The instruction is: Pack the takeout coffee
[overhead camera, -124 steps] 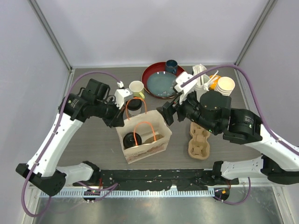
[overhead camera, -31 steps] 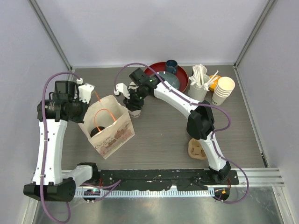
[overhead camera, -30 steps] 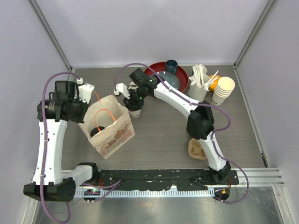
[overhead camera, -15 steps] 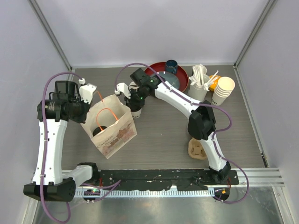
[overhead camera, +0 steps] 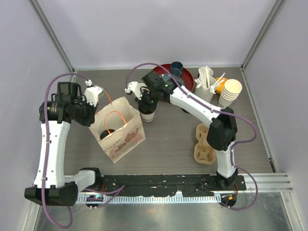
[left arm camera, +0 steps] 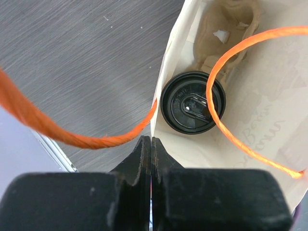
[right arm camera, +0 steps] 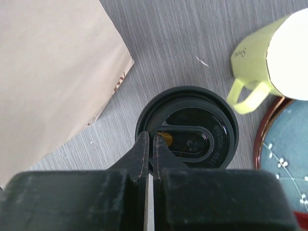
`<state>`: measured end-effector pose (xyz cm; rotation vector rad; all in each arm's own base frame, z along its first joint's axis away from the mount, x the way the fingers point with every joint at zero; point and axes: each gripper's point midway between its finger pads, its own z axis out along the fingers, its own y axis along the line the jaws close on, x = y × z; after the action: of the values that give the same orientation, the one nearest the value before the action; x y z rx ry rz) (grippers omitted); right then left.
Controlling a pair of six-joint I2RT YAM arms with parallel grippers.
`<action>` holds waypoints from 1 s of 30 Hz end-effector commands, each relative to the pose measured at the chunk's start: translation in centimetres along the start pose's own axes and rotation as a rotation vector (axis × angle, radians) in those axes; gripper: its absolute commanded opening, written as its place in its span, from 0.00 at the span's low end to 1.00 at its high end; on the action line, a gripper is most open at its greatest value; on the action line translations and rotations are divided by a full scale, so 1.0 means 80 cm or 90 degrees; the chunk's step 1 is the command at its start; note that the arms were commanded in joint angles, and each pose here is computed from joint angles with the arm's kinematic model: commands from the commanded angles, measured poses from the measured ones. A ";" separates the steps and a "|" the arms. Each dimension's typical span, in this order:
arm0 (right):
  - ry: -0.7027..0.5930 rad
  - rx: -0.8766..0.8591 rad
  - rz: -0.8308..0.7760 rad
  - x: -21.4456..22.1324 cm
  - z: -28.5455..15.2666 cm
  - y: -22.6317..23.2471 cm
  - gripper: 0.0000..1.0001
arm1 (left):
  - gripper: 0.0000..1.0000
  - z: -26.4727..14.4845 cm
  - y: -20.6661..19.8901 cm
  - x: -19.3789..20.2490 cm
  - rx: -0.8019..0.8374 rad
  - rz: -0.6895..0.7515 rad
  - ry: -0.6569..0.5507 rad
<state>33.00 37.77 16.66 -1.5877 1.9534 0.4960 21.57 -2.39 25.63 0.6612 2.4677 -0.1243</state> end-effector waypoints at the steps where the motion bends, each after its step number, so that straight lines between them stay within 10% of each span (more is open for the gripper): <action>1: -0.052 0.064 0.024 -0.019 -0.047 -0.015 0.01 | 0.00 -0.021 -0.038 0.041 0.088 -0.012 0.088; 20: -0.088 0.249 0.119 -0.013 -0.267 -0.003 0.01 | 0.00 -0.002 -0.108 -0.016 0.208 0.118 0.067; 30: -0.240 0.238 0.107 -0.085 -0.375 0.058 0.01 | 0.00 0.013 -0.133 -0.040 0.257 0.139 0.058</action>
<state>26.44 25.09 40.58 -1.0313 1.8319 0.3495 21.91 -13.10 25.72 1.1062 2.3699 -0.4308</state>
